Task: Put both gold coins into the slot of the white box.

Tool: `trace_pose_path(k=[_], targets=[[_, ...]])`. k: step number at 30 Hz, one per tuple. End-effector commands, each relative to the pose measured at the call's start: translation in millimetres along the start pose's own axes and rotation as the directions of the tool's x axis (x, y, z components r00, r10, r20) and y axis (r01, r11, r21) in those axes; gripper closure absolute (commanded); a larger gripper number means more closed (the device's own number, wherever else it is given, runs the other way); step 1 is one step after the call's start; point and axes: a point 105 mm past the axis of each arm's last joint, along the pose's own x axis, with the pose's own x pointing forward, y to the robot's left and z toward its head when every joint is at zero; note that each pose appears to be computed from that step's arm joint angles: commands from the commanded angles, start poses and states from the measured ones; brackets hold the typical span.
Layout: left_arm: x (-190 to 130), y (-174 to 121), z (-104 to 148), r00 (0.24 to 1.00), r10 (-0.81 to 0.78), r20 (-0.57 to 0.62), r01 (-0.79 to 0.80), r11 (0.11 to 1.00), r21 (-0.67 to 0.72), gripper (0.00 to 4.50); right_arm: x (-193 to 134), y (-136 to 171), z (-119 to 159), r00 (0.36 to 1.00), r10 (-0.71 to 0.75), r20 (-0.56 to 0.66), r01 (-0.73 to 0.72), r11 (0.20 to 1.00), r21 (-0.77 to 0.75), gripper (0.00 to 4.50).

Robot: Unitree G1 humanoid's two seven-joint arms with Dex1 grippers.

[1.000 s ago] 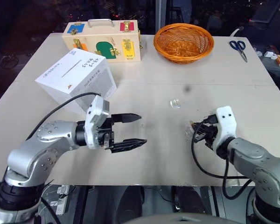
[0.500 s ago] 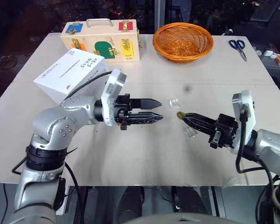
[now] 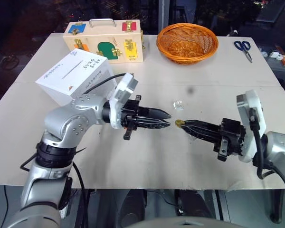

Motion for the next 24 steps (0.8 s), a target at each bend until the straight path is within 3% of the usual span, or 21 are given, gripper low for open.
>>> trace_pose_path(k=[1, 11, 15, 24], targets=[[3, -3, 7, 1.0, -0.03, -0.004, 0.03, 0.998, 0.046, 3.34, 3, 8, 9, 0.999, 0.036, 0.022, -0.036, 0.999, -0.035, 4.5], [5, -4, 10, 0.999, -0.053, -0.004, 0.053, 0.997, 0.052, 3.34, 13, 4, 13, 0.998, 0.069, 0.005, -0.069, 0.997, -0.041, 4.5], [4, -4, 10, 0.998, -0.055, -0.006, 0.055, 0.997, 0.052, 4.44, 10, 7, 10, 0.997, 0.074, -0.003, -0.074, 0.996, -0.04, 4.5], [3, -7, 12, 0.997, -0.07, 0.012, 0.07, 0.997, 0.036, 4.44, 8, 13, 7, 0.997, 0.082, -0.008, -0.082, 0.996, -0.033, 4.5]])
